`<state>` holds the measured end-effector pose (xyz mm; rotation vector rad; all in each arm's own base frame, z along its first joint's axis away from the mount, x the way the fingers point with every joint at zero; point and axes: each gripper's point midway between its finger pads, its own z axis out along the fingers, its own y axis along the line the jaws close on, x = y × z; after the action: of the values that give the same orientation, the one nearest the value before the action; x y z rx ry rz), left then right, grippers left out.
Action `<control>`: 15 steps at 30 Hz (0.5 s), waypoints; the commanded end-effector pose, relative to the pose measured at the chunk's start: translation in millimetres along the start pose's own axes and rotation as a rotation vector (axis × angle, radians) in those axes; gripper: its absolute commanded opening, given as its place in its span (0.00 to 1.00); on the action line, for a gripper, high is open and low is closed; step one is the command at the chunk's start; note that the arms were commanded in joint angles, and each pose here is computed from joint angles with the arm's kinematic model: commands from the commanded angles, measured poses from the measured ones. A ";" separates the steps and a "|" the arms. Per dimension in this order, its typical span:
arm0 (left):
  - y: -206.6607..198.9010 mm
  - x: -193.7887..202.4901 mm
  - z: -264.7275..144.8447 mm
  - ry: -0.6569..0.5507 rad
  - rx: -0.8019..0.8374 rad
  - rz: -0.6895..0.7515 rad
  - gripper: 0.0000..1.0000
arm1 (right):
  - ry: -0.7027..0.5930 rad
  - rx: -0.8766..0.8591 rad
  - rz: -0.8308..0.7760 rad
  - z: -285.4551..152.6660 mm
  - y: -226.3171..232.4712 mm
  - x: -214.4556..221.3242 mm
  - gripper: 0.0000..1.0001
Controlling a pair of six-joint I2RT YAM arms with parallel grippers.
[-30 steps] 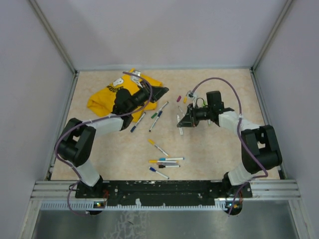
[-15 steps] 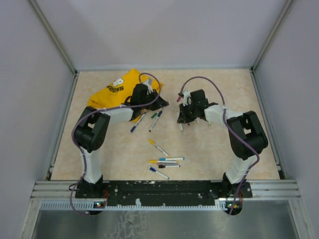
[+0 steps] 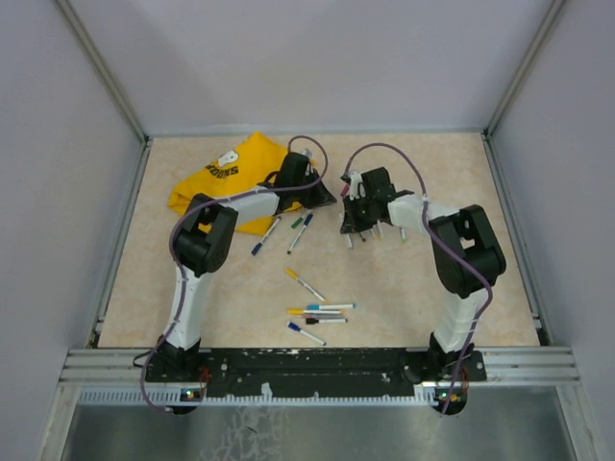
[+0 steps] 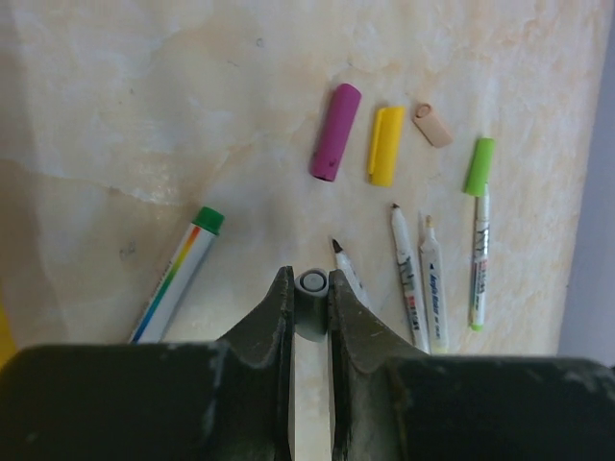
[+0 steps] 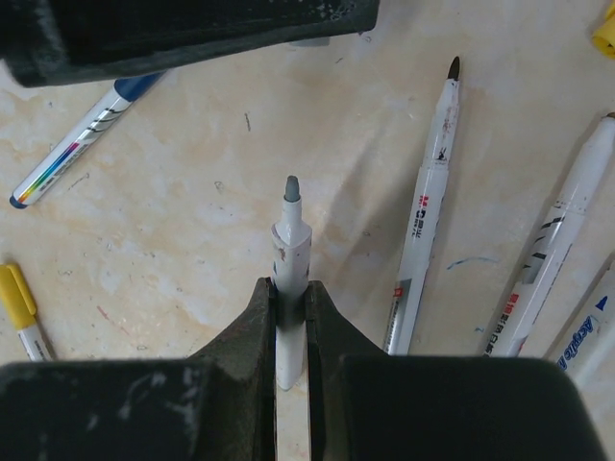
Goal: Open the pen caps
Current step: Place the pen cap at the center of the board.
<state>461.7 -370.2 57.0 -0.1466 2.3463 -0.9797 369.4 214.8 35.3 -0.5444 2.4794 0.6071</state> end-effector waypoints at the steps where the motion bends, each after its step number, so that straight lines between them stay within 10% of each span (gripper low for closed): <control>1: 14.7 1.8 12.7 0.016 -0.072 -0.008 0.05 | 0.011 0.049 -0.027 8.2 -10.5 -4.0 0.00; 15: 23.9 -1.9 20.1 0.004 -0.126 -0.024 0.36 | 0.063 0.100 -0.025 14.4 -20.3 5.3 0.05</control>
<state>474.5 -366.1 37.9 -0.2146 2.3985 -0.8808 375.1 213.5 24.7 -0.5411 2.5181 0.5597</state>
